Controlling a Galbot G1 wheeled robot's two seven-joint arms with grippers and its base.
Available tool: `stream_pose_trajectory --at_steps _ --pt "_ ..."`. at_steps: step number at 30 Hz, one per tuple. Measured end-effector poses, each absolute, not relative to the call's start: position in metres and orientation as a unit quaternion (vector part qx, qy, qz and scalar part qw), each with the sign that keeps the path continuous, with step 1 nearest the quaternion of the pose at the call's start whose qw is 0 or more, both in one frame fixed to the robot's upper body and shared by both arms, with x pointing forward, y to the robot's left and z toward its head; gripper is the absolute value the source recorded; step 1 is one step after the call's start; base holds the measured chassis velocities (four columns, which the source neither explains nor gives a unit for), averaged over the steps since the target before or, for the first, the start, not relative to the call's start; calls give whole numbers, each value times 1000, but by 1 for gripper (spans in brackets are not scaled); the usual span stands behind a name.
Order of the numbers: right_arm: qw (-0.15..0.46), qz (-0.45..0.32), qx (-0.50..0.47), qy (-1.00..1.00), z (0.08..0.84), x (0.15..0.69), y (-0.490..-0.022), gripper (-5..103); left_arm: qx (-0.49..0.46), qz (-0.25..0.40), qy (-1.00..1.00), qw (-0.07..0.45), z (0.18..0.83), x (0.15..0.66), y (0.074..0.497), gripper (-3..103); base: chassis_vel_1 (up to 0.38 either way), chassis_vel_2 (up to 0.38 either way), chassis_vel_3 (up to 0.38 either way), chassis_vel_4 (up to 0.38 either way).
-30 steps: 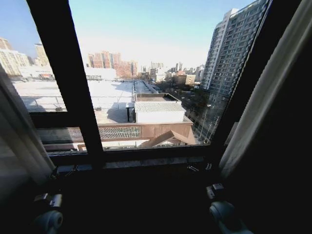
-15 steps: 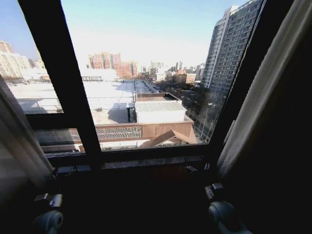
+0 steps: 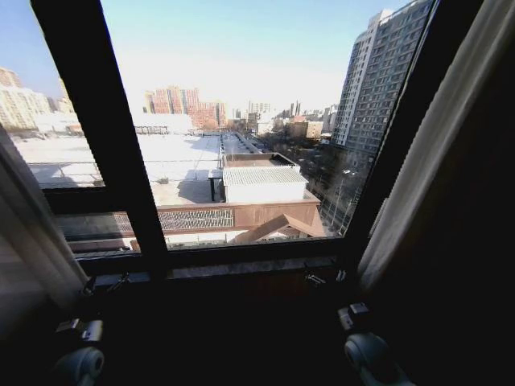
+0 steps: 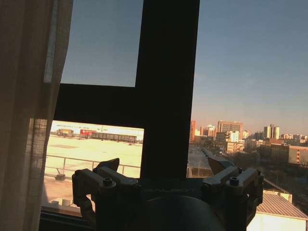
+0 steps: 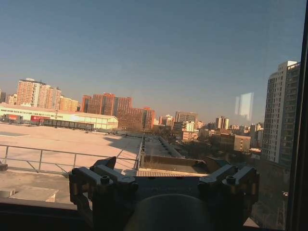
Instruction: Open the curtains by pulling them apart, changing their state from closed to fully open.
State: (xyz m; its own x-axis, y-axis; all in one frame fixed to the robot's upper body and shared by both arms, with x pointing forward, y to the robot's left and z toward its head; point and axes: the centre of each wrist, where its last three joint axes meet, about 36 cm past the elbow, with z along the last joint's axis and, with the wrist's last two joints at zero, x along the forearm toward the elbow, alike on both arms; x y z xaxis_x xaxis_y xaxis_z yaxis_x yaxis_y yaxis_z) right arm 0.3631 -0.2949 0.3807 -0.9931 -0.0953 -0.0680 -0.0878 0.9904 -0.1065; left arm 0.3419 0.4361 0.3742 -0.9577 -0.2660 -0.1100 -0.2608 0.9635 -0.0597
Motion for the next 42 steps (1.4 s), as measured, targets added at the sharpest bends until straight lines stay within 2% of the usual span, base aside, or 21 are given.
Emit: stream_pose_trajectory --at_steps 12,22,42 --pt "36 -52 -46 997 380 363 -295 100 -133 -22 989 59 374 342 436 100 103 -5 -76 0" --pt "36 -52 -46 997 380 363 -295 100 -133 -22 989 59 374 342 436 100 360 86 -355 -81" --pt "37 -52 -46 997 380 363 -295 100 -133 -22 989 59 374 342 436 100 308 334 -309 -332"
